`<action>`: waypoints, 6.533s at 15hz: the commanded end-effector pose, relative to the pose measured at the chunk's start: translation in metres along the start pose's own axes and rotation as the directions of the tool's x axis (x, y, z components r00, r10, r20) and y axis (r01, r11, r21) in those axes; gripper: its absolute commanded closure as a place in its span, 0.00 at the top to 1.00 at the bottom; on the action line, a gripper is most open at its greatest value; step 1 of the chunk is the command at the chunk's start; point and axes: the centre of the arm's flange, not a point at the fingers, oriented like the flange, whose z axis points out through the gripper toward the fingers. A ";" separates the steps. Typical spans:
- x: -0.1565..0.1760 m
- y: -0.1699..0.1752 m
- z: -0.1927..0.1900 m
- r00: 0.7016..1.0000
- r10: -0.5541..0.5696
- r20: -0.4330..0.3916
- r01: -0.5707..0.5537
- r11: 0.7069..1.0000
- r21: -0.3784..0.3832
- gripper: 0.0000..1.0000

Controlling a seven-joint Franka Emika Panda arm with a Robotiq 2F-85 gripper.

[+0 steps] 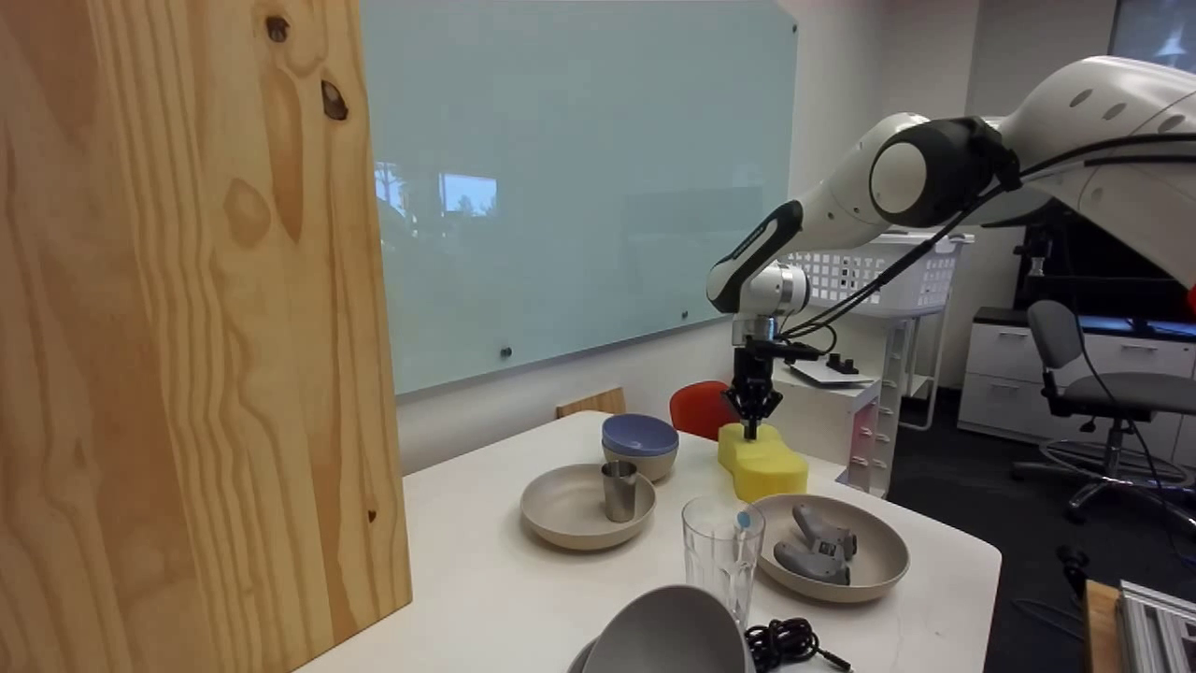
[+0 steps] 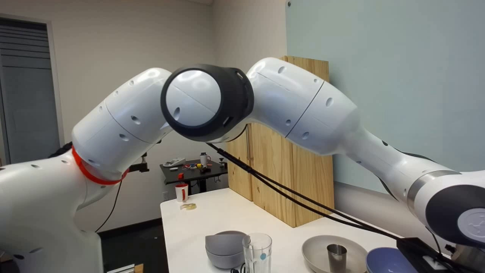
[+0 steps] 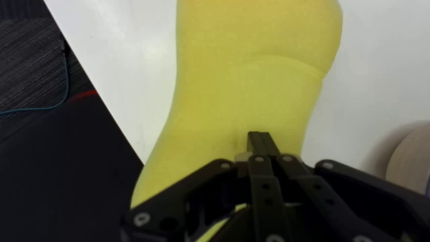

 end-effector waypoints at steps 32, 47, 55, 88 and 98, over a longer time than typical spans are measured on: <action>-0.039 0.034 -0.003 0.926 0.083 0.367 -0.085 0.996 -0.009 0.00; -0.032 0.024 0.010 0.993 0.070 0.093 -0.066 0.997 -0.047 0.00; -0.037 0.003 0.038 0.998 0.040 0.051 -0.039 0.999 -0.018 0.00; -0.096 0.030 0.017 0.994 0.100 -0.043 -0.099 0.995 0.012 0.00; -0.092 -0.003 0.017 0.998 0.051 0.022 -0.053 0.997 0.051 0.40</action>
